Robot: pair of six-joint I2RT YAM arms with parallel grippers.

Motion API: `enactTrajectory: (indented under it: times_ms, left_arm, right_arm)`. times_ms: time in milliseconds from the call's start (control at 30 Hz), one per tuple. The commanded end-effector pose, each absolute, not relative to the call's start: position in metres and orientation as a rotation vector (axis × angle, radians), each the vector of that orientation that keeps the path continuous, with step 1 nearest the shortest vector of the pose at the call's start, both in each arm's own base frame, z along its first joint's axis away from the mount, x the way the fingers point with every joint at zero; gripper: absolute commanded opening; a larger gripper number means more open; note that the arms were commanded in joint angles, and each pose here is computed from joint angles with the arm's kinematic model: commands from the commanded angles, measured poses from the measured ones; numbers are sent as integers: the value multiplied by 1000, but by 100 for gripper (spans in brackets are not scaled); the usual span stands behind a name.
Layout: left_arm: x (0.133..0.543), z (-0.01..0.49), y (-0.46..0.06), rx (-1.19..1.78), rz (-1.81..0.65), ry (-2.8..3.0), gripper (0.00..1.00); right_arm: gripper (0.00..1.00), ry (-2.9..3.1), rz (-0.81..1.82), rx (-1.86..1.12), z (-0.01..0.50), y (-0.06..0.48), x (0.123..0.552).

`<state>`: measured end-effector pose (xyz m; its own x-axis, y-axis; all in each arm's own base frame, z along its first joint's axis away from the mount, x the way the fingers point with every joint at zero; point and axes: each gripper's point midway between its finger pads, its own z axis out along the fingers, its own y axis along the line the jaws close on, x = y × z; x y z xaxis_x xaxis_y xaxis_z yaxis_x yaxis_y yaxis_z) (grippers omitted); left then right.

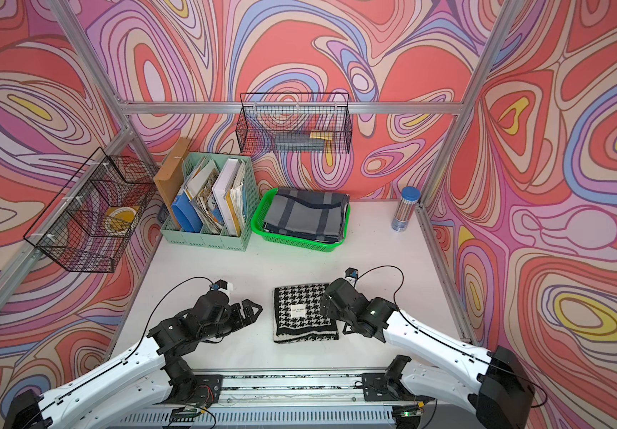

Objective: Put the folded scarf in the basket
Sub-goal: Move the scarf to the center of the board, then pick up the scarf at the center of the board.

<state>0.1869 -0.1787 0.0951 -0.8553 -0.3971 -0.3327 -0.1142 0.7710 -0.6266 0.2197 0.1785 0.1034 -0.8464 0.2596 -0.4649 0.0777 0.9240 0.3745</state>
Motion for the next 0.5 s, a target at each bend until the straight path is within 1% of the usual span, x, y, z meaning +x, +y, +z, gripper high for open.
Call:
enactTrajectory:
  times_ms: [0, 67, 233, 467]
  left_arm:
    - [191, 96, -199, -373, -942, 2485, 87]
    - [191, 93, -206, -359, -933, 2500, 87]
    - [194, 84, -221, -344, -924, 2521, 87]
    - [199, 74, -235, -342, -872, 2540, 86]
  right_arm:
    - [81, 2517, 694, 250, 107, 198, 236]
    - [81, 2522, 725, 298, 98, 194, 241]
    - [80, 2566, 691, 333, 82, 185, 239]
    - [79, 2655, 592, 318, 59, 176, 230]
